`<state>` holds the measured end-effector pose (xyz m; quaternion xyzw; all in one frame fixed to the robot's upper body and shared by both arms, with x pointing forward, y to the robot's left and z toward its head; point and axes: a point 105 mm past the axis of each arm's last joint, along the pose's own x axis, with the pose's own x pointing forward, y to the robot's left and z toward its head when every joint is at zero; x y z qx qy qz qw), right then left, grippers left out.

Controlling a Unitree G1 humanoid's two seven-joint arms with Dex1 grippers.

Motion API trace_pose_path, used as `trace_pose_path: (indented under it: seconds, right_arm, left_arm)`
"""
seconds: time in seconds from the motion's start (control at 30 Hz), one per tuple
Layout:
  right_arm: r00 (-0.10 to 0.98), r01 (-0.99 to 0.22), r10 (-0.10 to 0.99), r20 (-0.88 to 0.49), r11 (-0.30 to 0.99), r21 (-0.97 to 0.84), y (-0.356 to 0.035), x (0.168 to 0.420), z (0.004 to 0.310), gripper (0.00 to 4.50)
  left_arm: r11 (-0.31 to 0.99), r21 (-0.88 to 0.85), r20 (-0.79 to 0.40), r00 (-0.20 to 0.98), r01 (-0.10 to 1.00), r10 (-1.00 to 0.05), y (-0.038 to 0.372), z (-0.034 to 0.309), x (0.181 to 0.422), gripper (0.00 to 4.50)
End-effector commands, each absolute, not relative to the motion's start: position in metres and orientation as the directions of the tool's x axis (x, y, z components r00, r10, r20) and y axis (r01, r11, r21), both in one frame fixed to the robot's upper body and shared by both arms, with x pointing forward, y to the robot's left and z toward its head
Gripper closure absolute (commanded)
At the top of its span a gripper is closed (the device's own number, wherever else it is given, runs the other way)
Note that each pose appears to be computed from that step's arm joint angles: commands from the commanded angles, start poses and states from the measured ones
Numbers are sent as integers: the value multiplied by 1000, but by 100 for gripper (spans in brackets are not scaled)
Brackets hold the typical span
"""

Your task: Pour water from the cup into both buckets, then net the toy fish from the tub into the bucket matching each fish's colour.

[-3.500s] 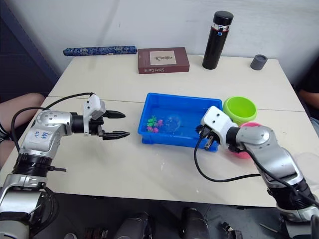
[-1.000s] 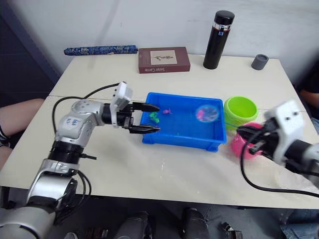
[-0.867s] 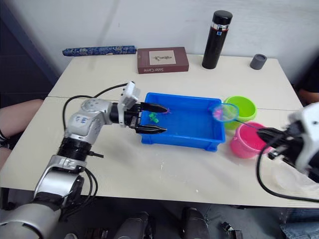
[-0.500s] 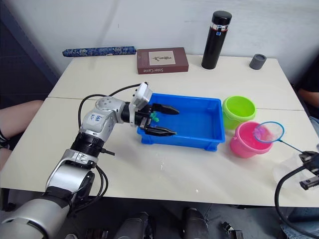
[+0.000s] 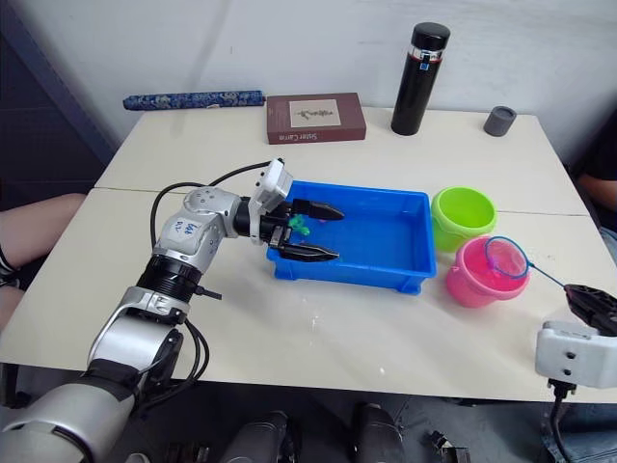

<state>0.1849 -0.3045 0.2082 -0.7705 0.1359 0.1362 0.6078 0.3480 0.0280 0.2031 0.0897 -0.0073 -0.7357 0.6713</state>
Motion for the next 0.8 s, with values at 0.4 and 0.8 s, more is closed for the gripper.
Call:
trace_pose_path:
  seconds: [0.4,0.8]
  right_arm:
    - [980,-197,143,-136,680,-706,-271,223,252,450]
    - [781,-593,521,-344,792,-146,-172,286,193,450]
  left_arm:
    - [67,152,-171,93,986,-981,65,199,370,3]
    - [336,182,-186,368,924,-911,131,196,369,3]
